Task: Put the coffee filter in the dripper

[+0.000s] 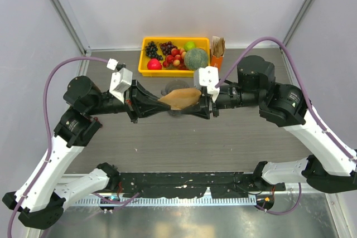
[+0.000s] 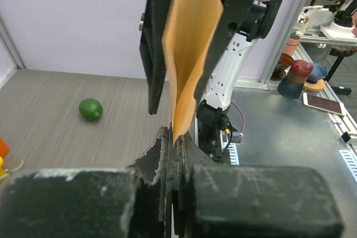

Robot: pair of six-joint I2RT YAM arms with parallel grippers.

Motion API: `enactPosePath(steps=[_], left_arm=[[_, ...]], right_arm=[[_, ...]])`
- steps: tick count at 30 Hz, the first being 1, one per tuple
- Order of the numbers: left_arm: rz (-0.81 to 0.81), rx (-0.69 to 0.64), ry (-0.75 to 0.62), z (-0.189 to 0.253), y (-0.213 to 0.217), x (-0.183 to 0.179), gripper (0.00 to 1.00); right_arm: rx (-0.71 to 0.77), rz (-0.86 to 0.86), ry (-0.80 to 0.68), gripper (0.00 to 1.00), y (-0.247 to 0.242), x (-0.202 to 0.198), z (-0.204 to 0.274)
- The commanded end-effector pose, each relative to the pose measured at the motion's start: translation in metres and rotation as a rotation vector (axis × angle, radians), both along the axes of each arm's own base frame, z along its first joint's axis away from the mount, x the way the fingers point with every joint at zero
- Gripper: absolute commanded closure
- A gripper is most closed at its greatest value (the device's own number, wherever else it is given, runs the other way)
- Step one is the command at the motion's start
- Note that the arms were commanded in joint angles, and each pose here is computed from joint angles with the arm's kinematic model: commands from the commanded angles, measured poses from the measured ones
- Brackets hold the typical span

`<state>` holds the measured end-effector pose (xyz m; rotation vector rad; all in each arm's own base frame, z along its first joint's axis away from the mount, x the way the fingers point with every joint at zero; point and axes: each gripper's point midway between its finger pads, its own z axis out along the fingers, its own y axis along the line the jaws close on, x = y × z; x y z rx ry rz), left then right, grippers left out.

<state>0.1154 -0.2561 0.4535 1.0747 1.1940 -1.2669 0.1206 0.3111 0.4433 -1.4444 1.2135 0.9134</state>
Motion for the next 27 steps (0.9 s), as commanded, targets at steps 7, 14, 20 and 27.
enactPosePath(steps=[7,14,20,27], left_arm=[[0.011,-0.085,-0.038,0.026,0.003,-0.004,1.00],[0.008,-0.065,-0.042,0.019,0.004,-0.006,1.00],[-0.030,-0.052,-0.065,0.024,0.012,-0.016,0.51],[-0.049,0.059,-0.051,0.022,0.025,-0.032,0.22]], right_arm=[[0.013,-0.040,0.014,0.65,-0.019,-0.003,-0.003],[0.020,-0.031,0.005,0.95,-0.022,-0.003,-0.001],[-0.003,-0.029,0.001,0.95,-0.027,-0.005,-0.011],[-0.062,-0.001,-0.050,0.95,-0.032,-0.006,-0.024]])
